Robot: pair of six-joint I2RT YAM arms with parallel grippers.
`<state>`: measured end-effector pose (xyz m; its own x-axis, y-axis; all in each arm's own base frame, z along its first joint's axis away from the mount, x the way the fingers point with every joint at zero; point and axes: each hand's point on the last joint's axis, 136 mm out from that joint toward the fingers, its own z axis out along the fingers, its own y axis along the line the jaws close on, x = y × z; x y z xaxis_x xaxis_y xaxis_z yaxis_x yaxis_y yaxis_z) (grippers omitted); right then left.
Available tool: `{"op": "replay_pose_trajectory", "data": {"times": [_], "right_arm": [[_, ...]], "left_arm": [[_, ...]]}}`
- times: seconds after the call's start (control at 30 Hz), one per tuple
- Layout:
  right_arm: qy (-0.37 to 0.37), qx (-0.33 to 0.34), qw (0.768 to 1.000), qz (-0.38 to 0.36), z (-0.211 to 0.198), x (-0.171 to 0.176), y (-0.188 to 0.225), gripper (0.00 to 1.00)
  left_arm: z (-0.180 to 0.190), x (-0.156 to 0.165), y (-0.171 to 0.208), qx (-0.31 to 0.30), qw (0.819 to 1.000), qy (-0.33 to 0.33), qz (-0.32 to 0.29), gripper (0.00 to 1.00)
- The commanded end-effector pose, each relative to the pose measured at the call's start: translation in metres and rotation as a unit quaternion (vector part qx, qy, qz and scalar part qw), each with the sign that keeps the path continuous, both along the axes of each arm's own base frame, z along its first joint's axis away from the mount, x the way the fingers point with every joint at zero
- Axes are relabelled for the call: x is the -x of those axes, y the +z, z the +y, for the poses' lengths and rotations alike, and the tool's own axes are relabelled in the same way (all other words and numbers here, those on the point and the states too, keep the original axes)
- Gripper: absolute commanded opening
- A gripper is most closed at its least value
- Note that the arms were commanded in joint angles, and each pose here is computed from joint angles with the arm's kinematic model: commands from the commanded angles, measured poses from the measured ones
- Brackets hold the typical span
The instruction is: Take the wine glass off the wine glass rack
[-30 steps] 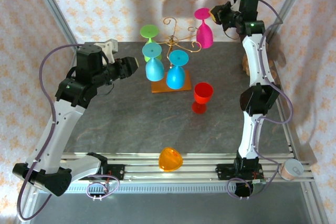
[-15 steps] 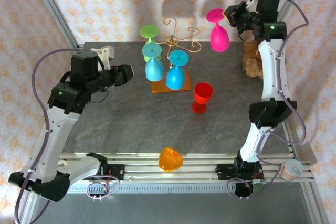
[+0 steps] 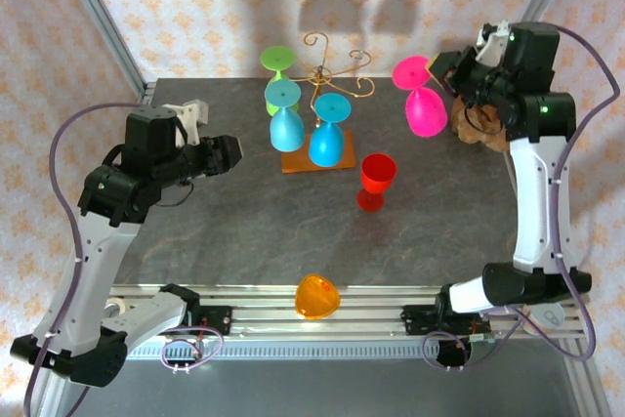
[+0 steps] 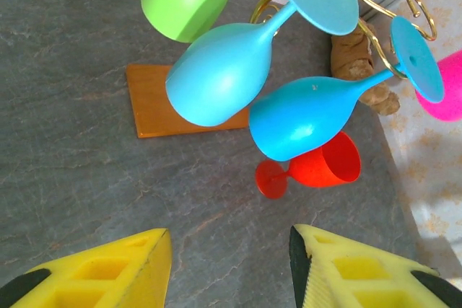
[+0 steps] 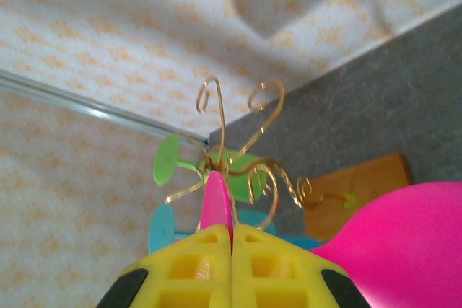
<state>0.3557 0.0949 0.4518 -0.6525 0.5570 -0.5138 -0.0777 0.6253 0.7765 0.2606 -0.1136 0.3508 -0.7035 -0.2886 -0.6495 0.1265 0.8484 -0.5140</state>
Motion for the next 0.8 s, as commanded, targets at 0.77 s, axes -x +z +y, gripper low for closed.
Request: {"op": "replay_pose_trajectory", "data": {"times": [0.77], "right_arm": [[0.206,0.017,0.978,-0.028,0.093,0.173,-0.019,0.00]], "left_arm": [[0.007,0.047,-0.042,0.010,0.999,-0.006,0.049,0.48]]}}
